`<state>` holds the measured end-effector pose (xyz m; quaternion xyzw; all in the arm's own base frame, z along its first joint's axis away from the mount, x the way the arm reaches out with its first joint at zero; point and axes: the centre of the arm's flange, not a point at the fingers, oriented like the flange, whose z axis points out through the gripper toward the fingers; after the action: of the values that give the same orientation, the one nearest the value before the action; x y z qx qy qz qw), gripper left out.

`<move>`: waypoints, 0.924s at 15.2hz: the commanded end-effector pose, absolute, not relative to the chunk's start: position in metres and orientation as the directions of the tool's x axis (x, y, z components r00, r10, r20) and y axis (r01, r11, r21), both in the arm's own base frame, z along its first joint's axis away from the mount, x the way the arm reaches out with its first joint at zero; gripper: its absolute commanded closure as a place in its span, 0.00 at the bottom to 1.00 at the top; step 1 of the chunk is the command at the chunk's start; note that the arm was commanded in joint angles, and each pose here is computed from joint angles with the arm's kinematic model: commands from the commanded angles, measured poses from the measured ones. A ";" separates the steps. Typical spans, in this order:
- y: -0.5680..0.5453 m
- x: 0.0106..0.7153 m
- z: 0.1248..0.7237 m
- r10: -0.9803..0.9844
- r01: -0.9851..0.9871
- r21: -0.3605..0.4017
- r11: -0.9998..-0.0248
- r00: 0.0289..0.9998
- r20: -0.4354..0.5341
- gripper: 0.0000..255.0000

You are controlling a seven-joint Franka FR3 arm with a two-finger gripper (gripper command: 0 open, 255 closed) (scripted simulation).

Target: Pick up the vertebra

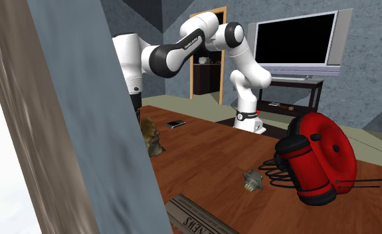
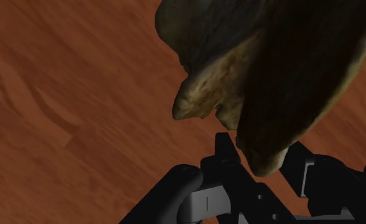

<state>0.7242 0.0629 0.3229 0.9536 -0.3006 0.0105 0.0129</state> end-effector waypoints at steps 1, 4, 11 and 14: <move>0.063 0.724 0.331 -0.573 -0.574 0.018 -0.819 0.819 0.027 1.00; 0.063 0.724 0.347 -0.573 -0.574 0.018 -0.819 0.819 0.027 1.00; 0.063 0.724 0.384 -0.573 -0.574 0.018 -0.819 0.819 0.027 1.00; 0.063 0.724 0.400 -0.573 -0.574 0.018 -0.819 0.819 0.027 1.00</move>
<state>0.7233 0.0633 0.3931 0.9536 -0.3007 0.0102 0.0129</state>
